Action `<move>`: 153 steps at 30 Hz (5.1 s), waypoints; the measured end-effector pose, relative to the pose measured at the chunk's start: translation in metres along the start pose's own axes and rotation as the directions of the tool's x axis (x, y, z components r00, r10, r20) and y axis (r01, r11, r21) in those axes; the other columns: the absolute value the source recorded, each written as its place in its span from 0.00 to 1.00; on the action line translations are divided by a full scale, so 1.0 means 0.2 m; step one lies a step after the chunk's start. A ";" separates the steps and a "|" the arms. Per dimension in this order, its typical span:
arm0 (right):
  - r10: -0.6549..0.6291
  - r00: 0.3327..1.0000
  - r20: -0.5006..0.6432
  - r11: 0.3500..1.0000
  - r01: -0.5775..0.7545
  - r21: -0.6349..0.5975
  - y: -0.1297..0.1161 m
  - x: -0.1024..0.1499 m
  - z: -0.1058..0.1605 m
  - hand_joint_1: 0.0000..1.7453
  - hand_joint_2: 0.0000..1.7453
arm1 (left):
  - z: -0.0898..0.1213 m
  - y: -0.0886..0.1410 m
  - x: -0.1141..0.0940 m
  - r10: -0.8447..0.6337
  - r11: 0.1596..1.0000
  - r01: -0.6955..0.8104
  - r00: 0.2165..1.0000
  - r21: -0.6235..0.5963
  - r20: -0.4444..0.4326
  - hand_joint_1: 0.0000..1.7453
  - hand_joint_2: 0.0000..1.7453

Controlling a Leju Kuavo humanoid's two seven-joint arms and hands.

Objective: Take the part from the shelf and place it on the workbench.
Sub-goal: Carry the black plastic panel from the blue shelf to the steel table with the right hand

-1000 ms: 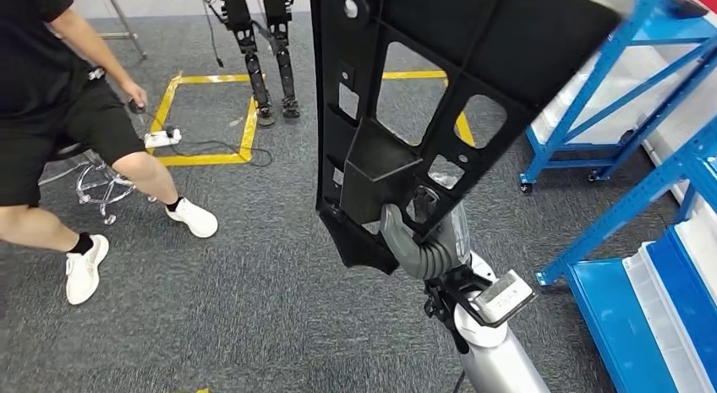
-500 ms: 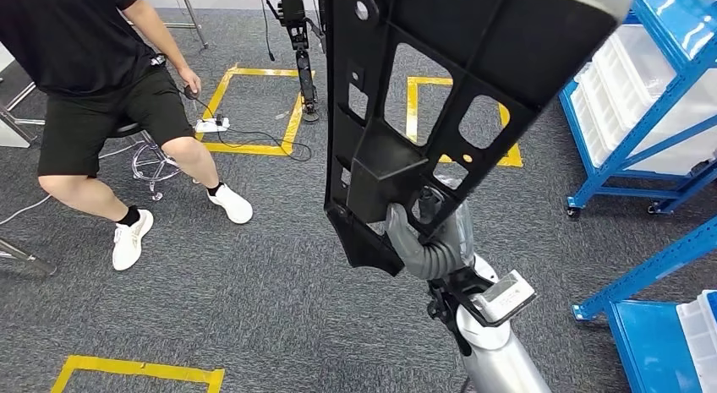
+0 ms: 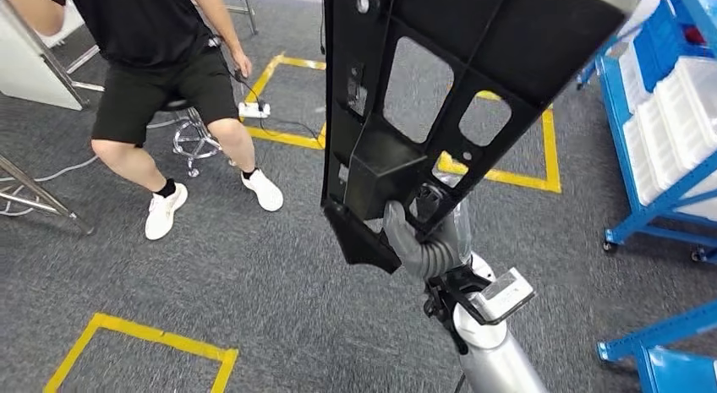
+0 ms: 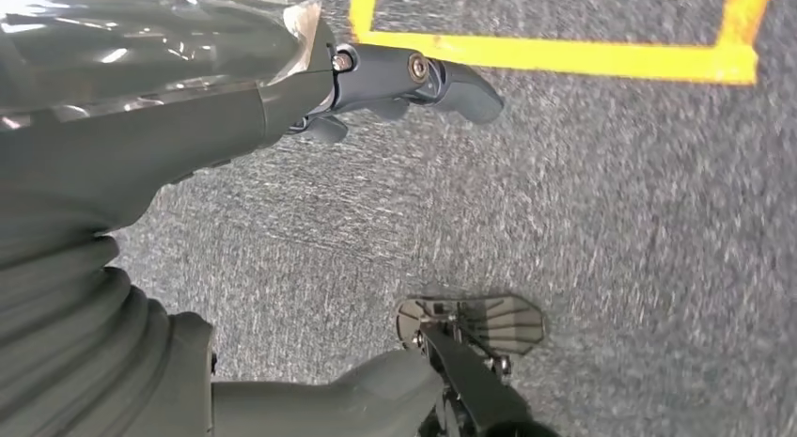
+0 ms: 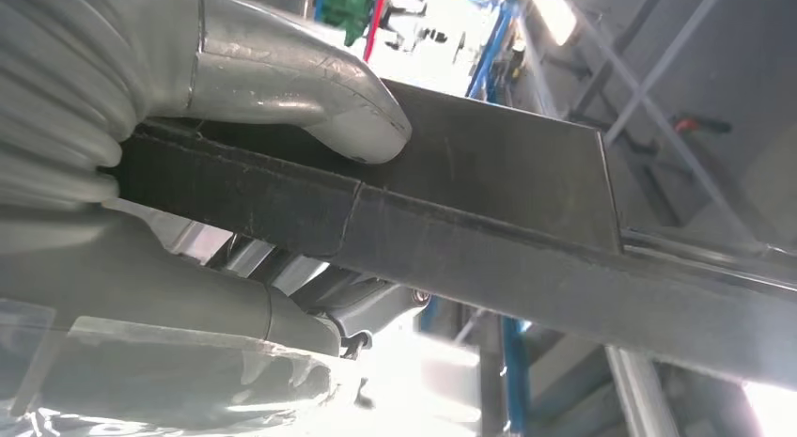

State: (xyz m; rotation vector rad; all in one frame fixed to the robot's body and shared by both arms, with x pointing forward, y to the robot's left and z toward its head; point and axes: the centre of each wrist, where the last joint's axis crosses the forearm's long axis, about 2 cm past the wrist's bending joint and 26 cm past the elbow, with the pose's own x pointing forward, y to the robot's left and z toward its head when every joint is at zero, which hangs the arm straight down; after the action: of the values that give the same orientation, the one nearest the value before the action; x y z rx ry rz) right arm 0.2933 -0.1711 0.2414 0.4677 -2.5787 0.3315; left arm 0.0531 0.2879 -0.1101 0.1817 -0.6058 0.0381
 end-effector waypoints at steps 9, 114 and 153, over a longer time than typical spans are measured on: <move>0.005 1.000 -0.016 1.000 -0.005 0.007 -0.01 0.00 0.02 1.00 1.00 | 0.00 -0.02 0.00 0.004 1.000 -0.004 1.000 0.003 0.004 0.00 1.00; 0.000 0.998 -0.068 1.000 0.001 0.006 -0.06 -0.03 0.08 1.00 1.00 | 0.02 -0.02 -0.02 0.029 0.999 -0.029 1.000 -0.015 0.004 0.00 1.00; 0.025 0.996 -0.085 1.000 -0.025 -0.003 -0.06 -0.03 0.09 1.00 1.00 | 0.01 -0.03 -0.01 0.023 1.000 -0.023 0.999 -0.018 0.025 0.00 1.00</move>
State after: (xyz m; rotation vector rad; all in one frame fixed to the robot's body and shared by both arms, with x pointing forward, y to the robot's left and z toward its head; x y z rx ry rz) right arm 0.2943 -0.1860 0.2244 0.4114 -2.5044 0.3469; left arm 0.0498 0.2818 -0.1105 0.1578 -0.6328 0.0528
